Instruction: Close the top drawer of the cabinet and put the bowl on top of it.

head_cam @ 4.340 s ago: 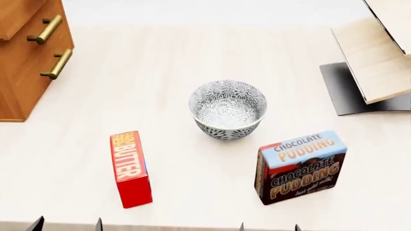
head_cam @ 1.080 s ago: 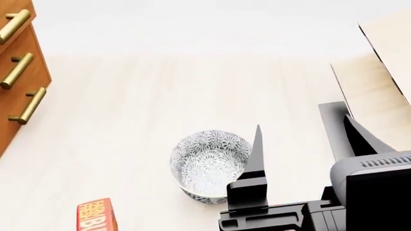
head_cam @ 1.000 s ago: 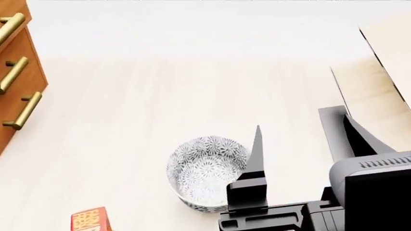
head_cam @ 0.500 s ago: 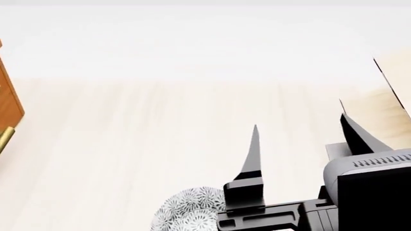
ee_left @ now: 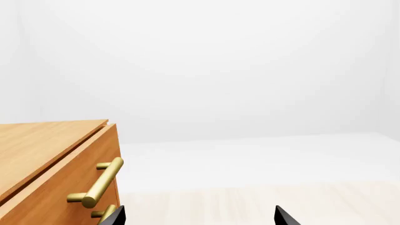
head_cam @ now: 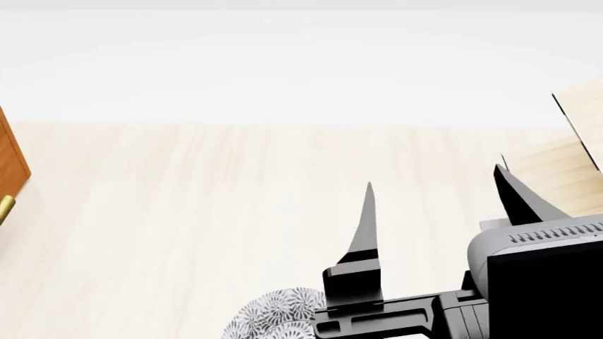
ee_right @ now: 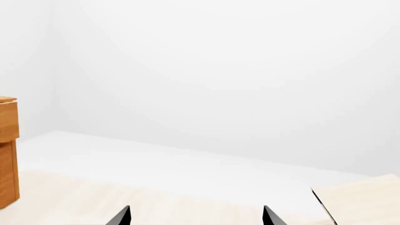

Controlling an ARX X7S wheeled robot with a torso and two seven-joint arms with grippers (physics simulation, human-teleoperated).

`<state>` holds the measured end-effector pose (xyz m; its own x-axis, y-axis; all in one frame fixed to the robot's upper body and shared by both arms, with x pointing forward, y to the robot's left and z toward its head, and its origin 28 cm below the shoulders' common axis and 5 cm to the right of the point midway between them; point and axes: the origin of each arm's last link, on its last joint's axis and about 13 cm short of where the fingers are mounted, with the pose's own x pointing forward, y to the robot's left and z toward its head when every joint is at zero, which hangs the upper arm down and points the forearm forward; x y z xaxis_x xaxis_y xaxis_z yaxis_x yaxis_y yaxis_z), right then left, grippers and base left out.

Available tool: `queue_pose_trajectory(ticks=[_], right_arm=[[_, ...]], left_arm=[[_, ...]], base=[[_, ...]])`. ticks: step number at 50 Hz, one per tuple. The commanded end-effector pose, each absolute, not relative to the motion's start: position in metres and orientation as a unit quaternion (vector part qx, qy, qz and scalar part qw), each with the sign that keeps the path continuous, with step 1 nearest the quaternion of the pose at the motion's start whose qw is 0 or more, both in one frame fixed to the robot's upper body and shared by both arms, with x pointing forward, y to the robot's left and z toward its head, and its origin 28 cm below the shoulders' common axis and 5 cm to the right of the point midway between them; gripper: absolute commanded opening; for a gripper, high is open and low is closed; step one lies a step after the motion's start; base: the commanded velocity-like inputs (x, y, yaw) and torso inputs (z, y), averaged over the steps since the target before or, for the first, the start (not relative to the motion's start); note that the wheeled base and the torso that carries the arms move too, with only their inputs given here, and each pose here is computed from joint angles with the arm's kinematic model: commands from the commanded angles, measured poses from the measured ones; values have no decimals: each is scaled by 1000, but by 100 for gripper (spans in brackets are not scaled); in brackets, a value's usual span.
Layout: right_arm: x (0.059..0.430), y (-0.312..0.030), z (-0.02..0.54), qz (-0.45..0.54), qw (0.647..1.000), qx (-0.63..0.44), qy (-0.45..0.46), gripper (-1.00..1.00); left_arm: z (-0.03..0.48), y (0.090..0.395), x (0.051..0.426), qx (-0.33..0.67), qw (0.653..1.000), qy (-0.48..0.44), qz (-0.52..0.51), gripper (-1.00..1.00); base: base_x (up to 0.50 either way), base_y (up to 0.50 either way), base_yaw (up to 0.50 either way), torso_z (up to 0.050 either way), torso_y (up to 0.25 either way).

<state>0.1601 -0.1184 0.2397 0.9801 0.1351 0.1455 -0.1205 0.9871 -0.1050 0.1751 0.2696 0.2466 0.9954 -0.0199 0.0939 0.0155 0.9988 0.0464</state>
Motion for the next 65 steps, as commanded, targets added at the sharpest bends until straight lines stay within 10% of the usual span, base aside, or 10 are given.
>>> queue_pose_trajectory(ticks=[1,65], right_arm=[[161,-118,238,68,994,-41,-75,100],[142,-110,235,74,994,-29,-69,100]], left_arm=[[245,270,175,23,999,-45,-9,100],[236,286,222,14,1000,-7,9,100]], base=[[0,0,0,0,0],[0,0,0,0,0]])
